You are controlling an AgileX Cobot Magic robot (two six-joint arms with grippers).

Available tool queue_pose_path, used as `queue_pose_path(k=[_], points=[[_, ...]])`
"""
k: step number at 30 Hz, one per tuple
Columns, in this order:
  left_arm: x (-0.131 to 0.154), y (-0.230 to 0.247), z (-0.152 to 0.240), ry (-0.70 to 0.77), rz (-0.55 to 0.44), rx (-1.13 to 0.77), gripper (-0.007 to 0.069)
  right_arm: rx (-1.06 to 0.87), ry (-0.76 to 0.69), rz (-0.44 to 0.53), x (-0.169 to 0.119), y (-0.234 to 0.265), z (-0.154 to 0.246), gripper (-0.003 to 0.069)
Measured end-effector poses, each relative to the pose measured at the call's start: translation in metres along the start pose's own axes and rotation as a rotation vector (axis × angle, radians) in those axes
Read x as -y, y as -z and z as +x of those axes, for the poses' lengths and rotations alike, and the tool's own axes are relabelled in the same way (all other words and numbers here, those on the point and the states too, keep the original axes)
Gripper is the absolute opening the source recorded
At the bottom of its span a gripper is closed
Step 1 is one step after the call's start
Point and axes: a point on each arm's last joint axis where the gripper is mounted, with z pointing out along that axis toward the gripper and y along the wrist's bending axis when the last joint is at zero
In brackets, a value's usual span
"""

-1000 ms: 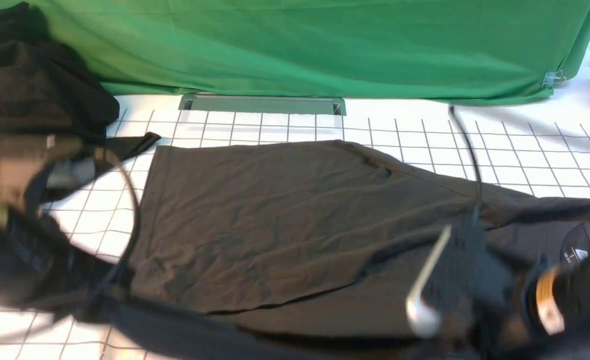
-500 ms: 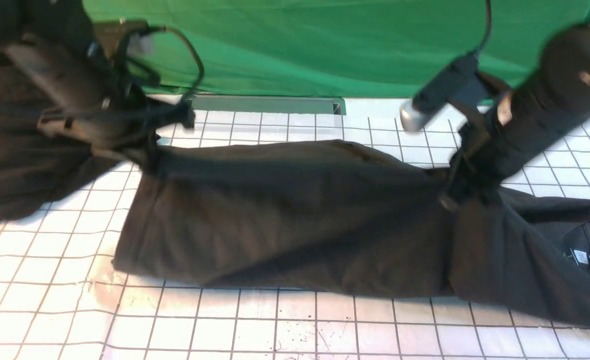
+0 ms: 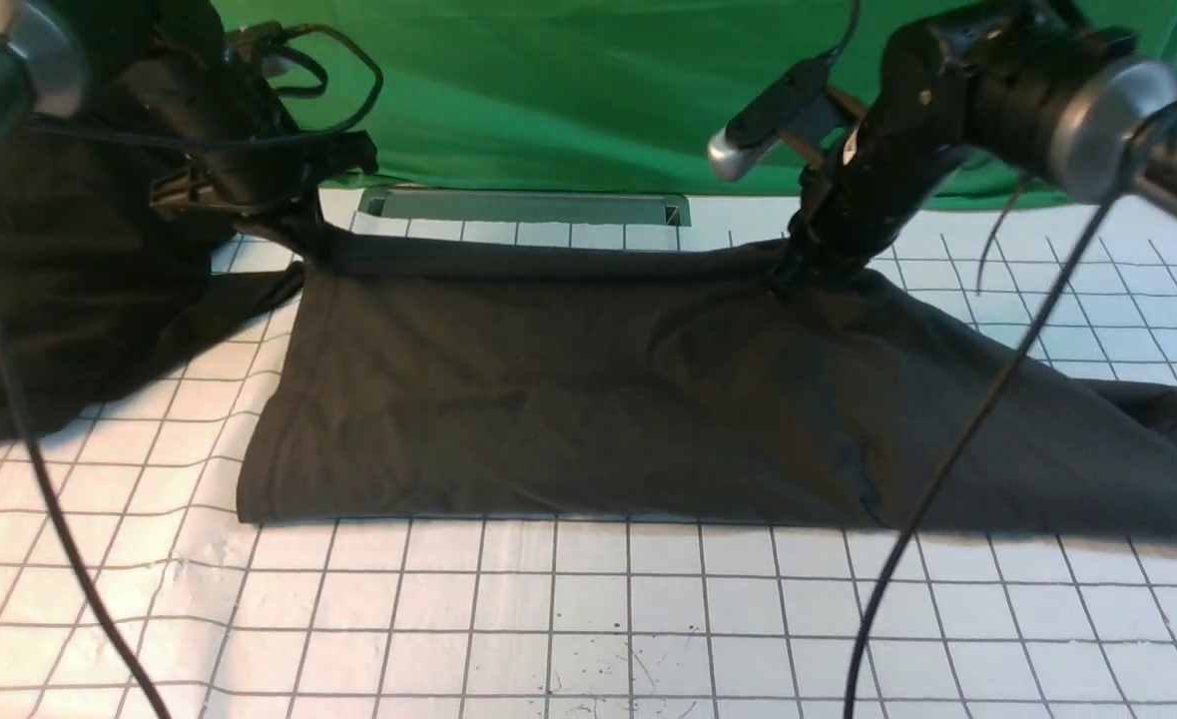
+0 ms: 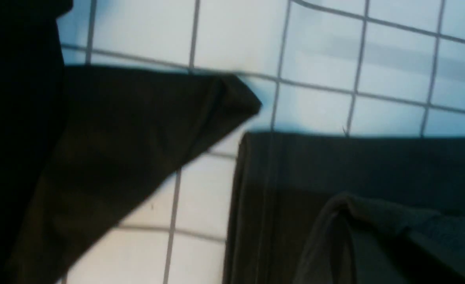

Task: Fold a long-sleeved shirt over a white checkered tablecloth.
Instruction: 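Fold the black garment in half by bringing its near edge over to the far edge, then pull the folded dark garment lengthwise by its ends to straighten it flat on the table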

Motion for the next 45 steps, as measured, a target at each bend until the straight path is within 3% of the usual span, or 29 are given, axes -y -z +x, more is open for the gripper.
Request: queue_pose_path(k=[4, 9, 11, 14, 19, 21, 23, 25, 28, 32, 37, 40, 45], points=[[-0.001, -0.016, -0.001, 0.004, -0.002, -0.016, 0.0023, 0.023, 0.004, 0.009, -0.001, -0.021, 0.000, 0.0064], [-0.002, -0.023, -0.001, 0.005, -0.004, -0.005, 0.0064, 0.083, 0.001, 0.030, -0.001, -0.032, -0.003, 0.0209], [-0.004, -0.022, -0.004, 0.023, -0.019, 0.022, 0.0128, 0.118, -0.027, 0.041, 0.001, -0.031, -0.006, 0.0306], [-0.007, -0.020, -0.008, 0.028, -0.056, 0.055, 0.0228, 0.118, -0.050, 0.041, 0.001, -0.027, -0.007, 0.0381], [-0.010, 0.003, -0.018, 0.021, -0.132, 0.097, 0.0394, 0.107, -0.076, 0.043, 0.007, 0.006, -0.012, 0.0400], [-0.008, 0.015, -0.021, 0.016, -0.137, 0.105, 0.0412, 0.111, -0.078, 0.047, 0.009, 0.023, -0.014, 0.0385], [-0.006, 0.027, -0.024, -0.005, -0.134, 0.106, 0.0409, 0.121, -0.073, 0.062, 0.012, 0.043, -0.017, 0.0350], [0.002, 0.046, -0.025, -0.071, -0.083, 0.098, 0.0325, 0.095, -0.063, 0.091, 0.020, 0.075, -0.015, 0.0242], [0.026, 0.071, -0.021, -0.171, 0.040, 0.109, 0.0091, 0.021, -0.110, 0.127, 0.045, 0.108, 0.002, 0.0043], [0.059, 0.087, 0.000, -0.275, 0.112, 0.083, 0.0010, -0.144, -0.269, 0.131, 0.089, 0.119, 0.044, 0.0001], [0.088, 0.072, 0.044, -0.366, 0.118, -0.062, 0.0000, -0.224, -0.515, 0.029, 0.128, 0.113, 0.093, 0.0006], [0.100, 0.036, 0.085, -0.428, 0.105, -0.210, -0.0001, -0.255, -0.667, -0.079, 0.146, 0.099, 0.131, 0.0107], [0.096, -0.005, 0.121, -0.460, 0.069, -0.273, -0.0001, -0.322, -0.726, -0.128, 0.157, 0.070, 0.159, 0.0339]])
